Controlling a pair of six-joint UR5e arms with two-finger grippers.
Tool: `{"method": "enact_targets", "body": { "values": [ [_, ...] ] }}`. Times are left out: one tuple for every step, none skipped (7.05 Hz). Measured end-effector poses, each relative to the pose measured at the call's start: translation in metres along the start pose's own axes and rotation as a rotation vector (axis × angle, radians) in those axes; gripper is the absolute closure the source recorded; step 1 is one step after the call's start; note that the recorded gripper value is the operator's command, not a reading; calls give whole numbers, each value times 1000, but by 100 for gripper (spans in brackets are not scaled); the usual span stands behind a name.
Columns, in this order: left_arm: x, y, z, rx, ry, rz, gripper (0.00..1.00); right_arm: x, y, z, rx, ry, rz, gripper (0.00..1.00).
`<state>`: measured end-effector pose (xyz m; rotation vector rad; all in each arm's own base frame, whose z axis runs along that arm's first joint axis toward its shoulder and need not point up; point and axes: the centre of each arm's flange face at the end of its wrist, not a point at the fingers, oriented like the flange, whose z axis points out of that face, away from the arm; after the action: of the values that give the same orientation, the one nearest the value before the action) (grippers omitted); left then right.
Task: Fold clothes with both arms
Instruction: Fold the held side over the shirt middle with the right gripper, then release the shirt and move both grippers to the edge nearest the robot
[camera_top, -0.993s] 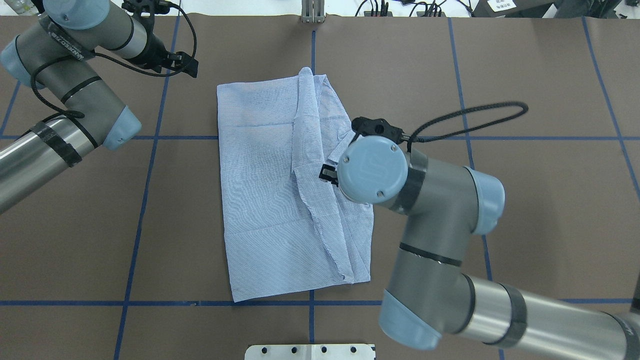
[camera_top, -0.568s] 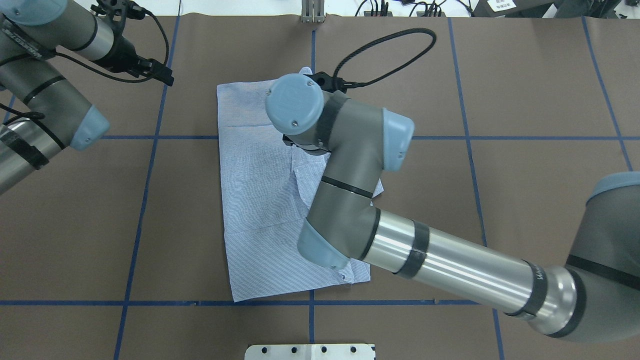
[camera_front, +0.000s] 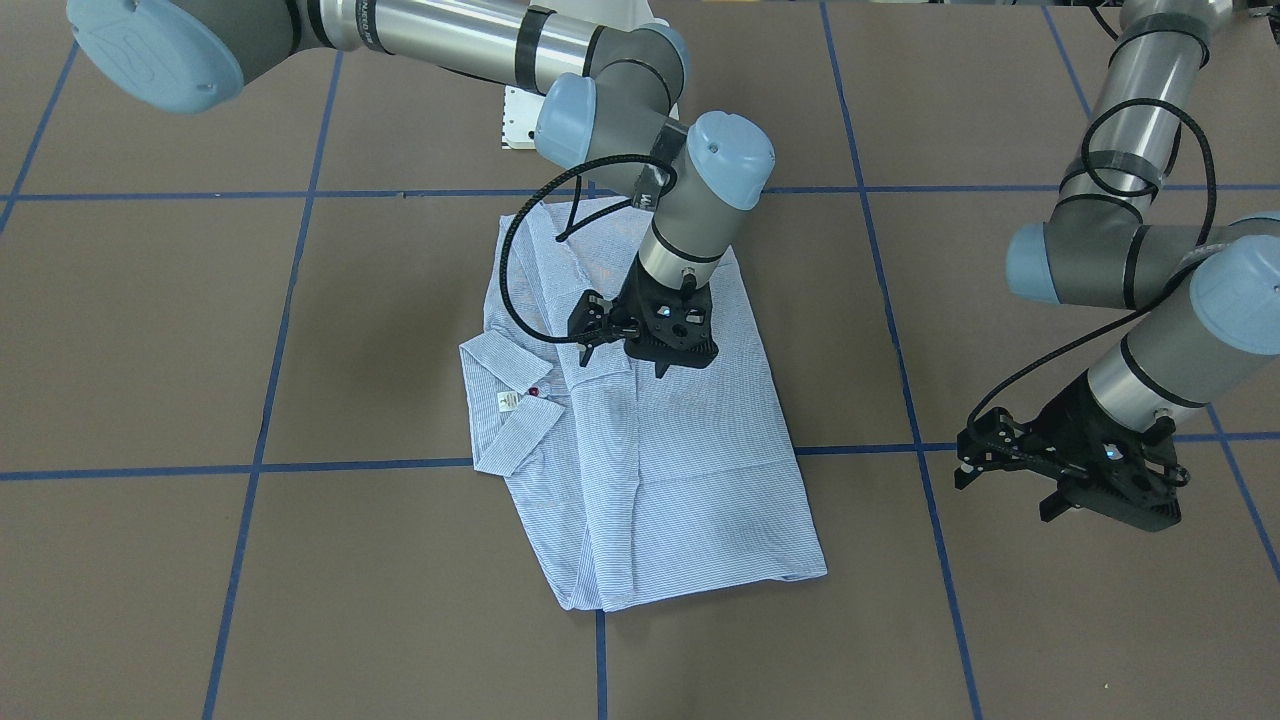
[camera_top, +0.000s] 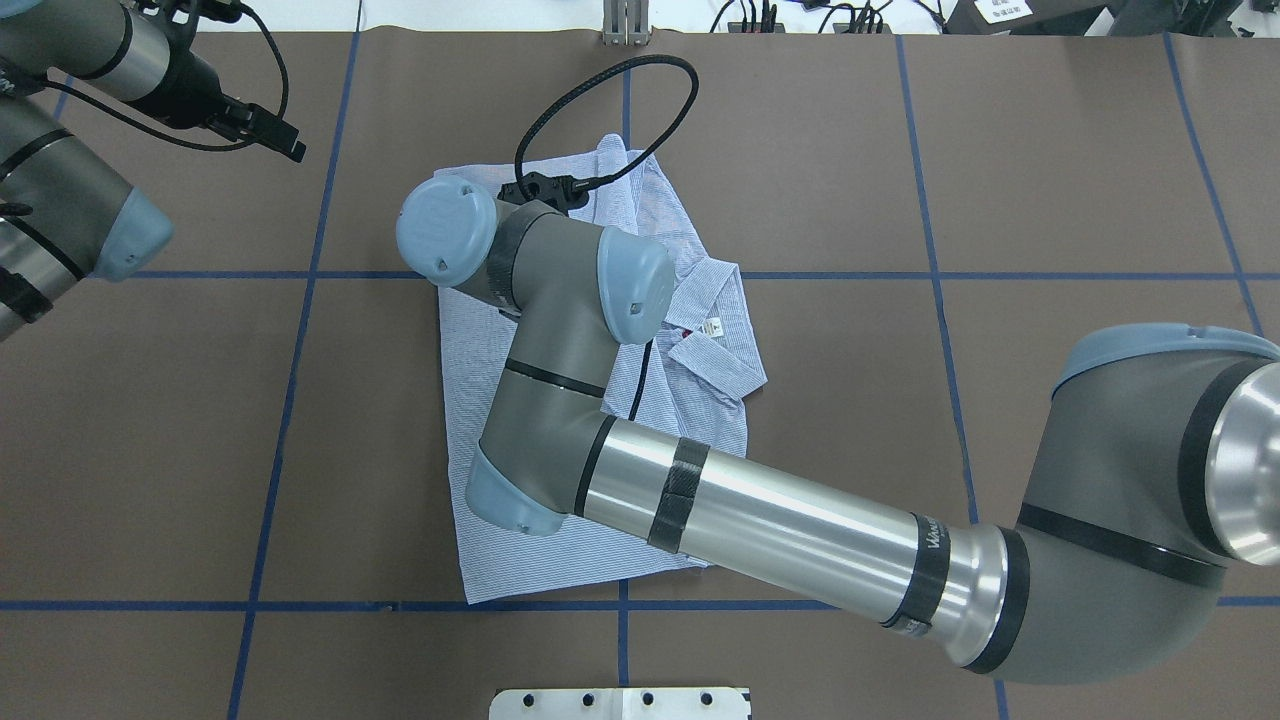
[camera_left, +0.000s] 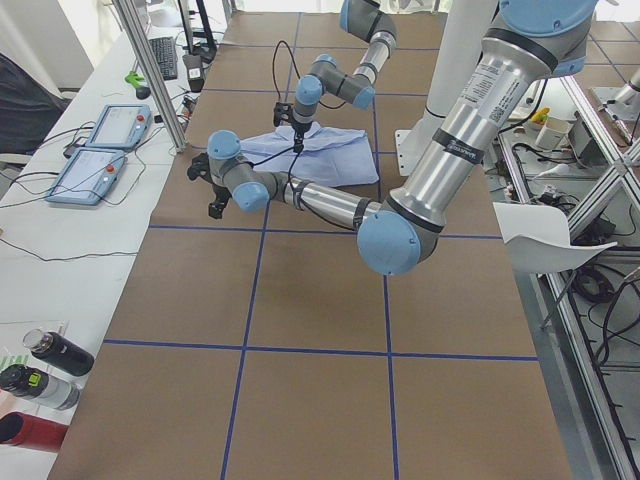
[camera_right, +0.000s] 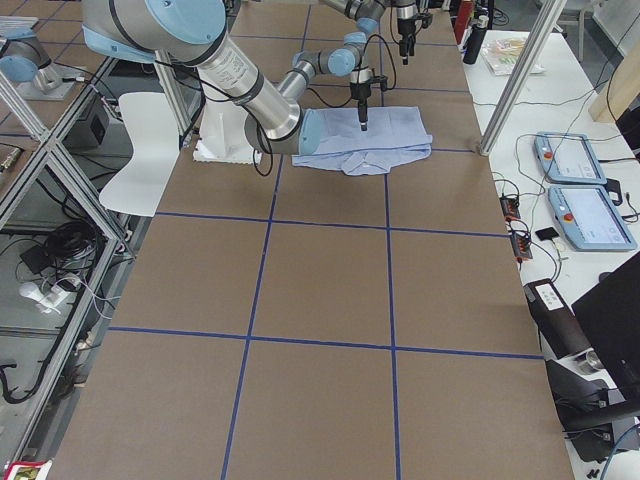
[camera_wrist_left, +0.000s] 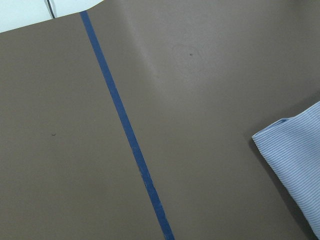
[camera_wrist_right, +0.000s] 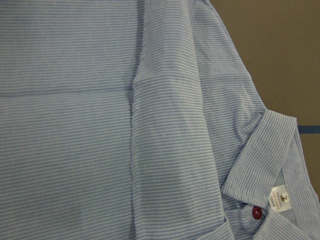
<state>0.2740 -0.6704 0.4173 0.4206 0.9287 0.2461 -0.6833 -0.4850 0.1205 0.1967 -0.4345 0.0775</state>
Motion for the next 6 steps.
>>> {"method": "enact_targets", "body": {
  "values": [
    [-1,1,0,-1,0,0,0,-5,11,7,-5,44,-62,0],
    [-1,1,0,-2,0,-1,0,-9,20,12,-12,74,-102,0],
    [-1,1,1,-2,-1,-1,0,-11,28,18,-15,94,-128,0],
    [-1,1,1,-3,-1,-1,0,-12,31,24,-16,118,-158,0],
    [-1,1,1,-3,-1,-1,0,-9,31,28,-18,150,-194,0],
    [-1,1,1,-4,0,-1,0,-6,30,31,-21,178,-226,0]
  ]
}}
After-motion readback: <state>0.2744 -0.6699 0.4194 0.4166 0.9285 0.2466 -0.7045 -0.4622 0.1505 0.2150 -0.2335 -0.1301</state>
